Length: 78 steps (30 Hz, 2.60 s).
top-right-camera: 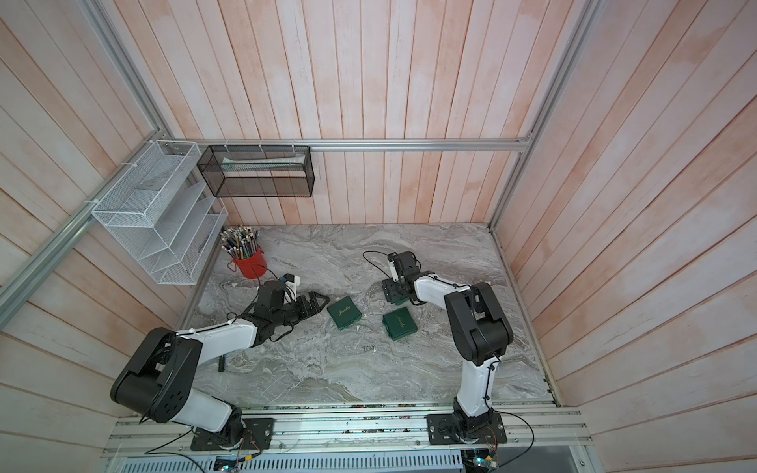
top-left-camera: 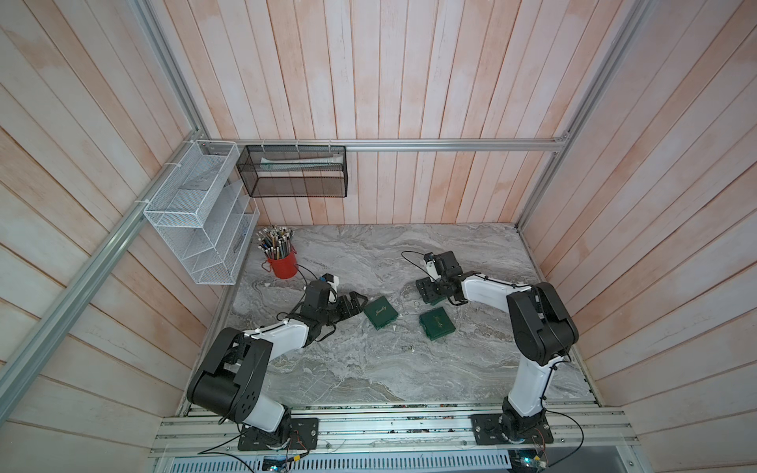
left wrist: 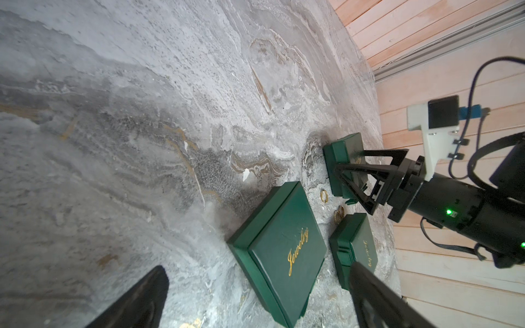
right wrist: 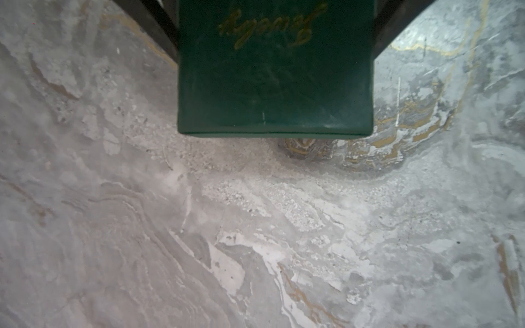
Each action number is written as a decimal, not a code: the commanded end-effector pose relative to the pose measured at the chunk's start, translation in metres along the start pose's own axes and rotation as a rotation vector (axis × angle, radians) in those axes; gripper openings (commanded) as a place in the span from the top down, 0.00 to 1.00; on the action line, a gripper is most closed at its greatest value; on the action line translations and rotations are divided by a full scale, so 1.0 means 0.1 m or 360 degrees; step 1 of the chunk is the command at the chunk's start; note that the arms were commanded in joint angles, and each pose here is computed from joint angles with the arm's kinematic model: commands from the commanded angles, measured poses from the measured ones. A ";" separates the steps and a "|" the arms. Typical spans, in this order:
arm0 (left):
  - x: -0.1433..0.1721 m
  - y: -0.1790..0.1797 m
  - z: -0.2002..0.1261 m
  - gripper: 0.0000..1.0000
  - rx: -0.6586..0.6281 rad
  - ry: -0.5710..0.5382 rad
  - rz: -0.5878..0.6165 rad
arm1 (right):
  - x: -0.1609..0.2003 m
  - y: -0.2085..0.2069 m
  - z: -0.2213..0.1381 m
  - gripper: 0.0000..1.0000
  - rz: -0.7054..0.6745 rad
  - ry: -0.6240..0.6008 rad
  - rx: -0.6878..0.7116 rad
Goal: Take the rings out of the lift-off lid box
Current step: Pick up the jewelry box from the center of the board, then open the lid on the jewelry box.
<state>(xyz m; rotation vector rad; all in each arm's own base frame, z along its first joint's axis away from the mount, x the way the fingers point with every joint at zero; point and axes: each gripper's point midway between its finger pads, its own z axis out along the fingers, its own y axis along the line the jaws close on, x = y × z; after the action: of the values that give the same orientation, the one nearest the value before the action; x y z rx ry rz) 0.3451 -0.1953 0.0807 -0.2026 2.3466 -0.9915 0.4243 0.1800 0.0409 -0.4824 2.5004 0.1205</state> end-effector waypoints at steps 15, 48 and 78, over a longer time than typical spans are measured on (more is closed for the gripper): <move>0.02 -0.41 -0.17 0.00 0.0092 -0.0055 0.0148 | -0.33 0.75 -1.01 0.28 0.0323 -0.0224 -0.0713; 0.84 -0.35 -0.31 0.09 0.0099 0.0087 0.0138 | 0.47 2.12 -1.10 0.28 0.0352 0.0024 -0.1116; 0.93 -0.05 -0.33 0.09 0.0033 0.0100 0.0025 | 0.48 2.51 -1.17 0.28 0.0256 0.0075 -0.1397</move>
<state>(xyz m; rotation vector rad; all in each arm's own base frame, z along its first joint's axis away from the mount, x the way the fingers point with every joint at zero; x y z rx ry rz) 0.2542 -0.2106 0.0725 -0.1512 2.3563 -1.0309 0.2539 0.3526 0.0872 -0.5030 2.4679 1.1443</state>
